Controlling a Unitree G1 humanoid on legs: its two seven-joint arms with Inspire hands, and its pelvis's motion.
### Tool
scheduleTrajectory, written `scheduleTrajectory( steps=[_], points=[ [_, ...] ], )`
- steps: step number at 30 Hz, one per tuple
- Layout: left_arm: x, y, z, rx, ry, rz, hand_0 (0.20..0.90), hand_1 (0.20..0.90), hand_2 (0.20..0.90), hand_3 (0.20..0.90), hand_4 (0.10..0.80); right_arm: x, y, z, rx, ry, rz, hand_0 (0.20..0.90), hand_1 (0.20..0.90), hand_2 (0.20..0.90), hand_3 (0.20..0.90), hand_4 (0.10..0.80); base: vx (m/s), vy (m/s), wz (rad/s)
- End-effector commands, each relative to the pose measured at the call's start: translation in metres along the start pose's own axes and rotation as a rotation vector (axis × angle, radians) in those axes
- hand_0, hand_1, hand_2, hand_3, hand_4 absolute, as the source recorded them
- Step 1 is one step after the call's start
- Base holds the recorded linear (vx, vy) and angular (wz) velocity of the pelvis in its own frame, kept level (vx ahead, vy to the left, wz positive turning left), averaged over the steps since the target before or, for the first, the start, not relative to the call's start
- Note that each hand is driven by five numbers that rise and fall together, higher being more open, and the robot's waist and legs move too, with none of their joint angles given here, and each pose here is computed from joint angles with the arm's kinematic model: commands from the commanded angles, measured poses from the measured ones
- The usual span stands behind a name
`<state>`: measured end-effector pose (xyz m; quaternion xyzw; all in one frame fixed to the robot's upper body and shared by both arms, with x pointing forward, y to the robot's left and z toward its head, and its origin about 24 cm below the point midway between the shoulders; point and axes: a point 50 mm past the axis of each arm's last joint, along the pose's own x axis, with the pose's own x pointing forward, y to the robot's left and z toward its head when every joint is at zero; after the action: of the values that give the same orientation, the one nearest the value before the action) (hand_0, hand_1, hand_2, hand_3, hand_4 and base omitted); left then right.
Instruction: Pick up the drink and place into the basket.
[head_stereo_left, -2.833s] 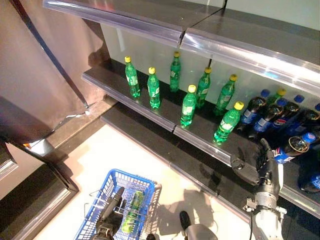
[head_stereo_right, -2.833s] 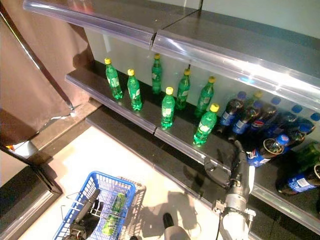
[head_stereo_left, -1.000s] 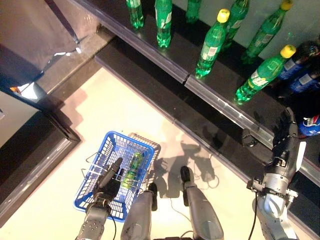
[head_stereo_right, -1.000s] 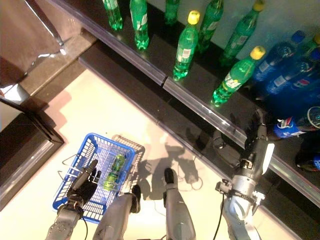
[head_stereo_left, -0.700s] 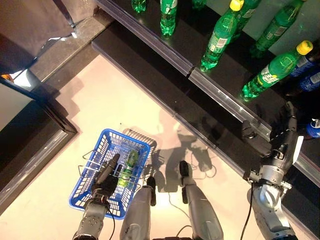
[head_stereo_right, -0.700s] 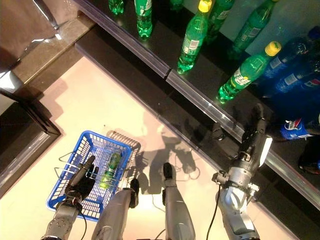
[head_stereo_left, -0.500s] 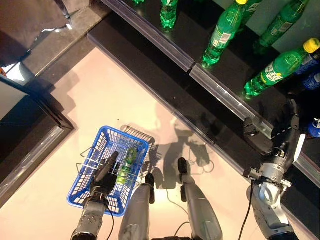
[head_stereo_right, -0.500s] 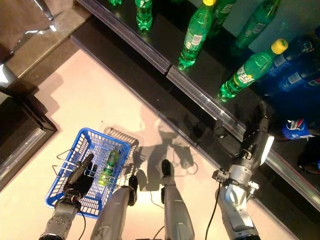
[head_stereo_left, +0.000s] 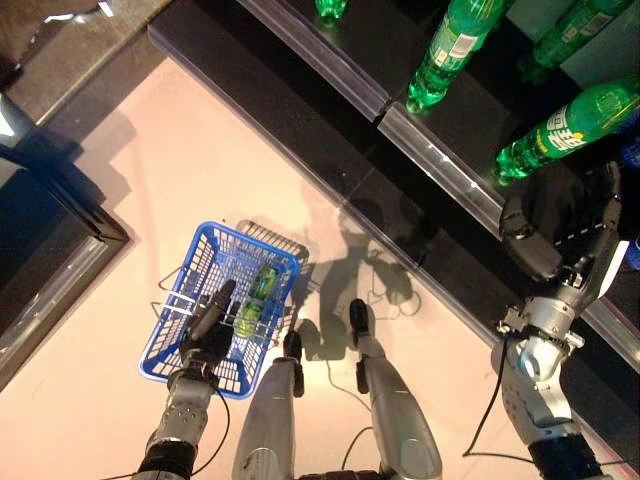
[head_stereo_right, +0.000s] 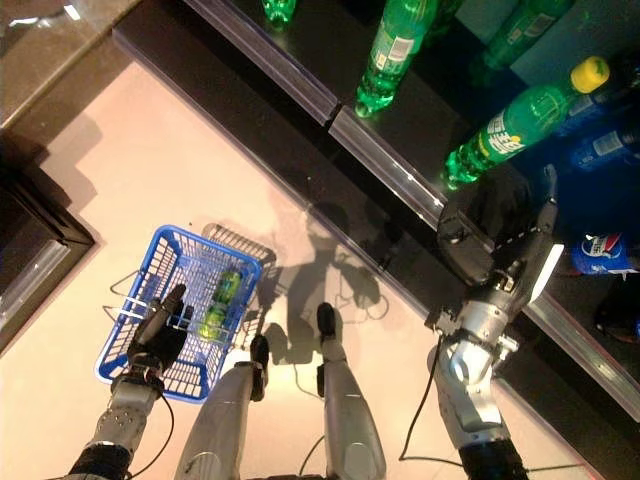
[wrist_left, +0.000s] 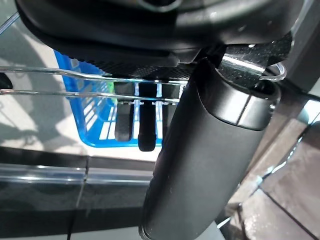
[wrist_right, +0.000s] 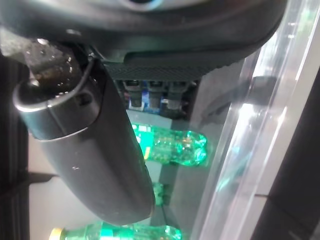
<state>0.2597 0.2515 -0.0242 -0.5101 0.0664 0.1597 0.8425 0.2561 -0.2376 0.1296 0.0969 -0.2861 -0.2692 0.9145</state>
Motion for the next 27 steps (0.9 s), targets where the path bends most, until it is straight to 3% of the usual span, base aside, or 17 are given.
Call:
scheduleTrajectory(
  steps=[1,17,27],
  points=[
    [0.008,-0.052,0.079,0.056,-0.287,-0.257,0.300,0.300,0.300,0.200,0.100,0.035,0.005,0.051,0.200,-0.267,-0.016,0.900,0.900,0.900,0.900,0.800,-0.054,-0.012,0.00],
    [0.029,-0.099,0.097,0.028,-0.314,-0.317,0.300,0.300,0.300,0.200,0.100,0.079,0.026,0.066,0.254,-0.294,-0.019,0.900,0.900,0.900,0.900,0.800,-0.031,0.002,0.00],
    [0.034,-0.106,0.093,0.006,-0.300,-0.329,0.300,0.300,0.300,0.200,0.100,0.096,0.022,0.072,0.236,-0.320,-0.070,0.900,0.900,0.900,0.900,0.800,-0.004,0.010,0.00]
  ],
)
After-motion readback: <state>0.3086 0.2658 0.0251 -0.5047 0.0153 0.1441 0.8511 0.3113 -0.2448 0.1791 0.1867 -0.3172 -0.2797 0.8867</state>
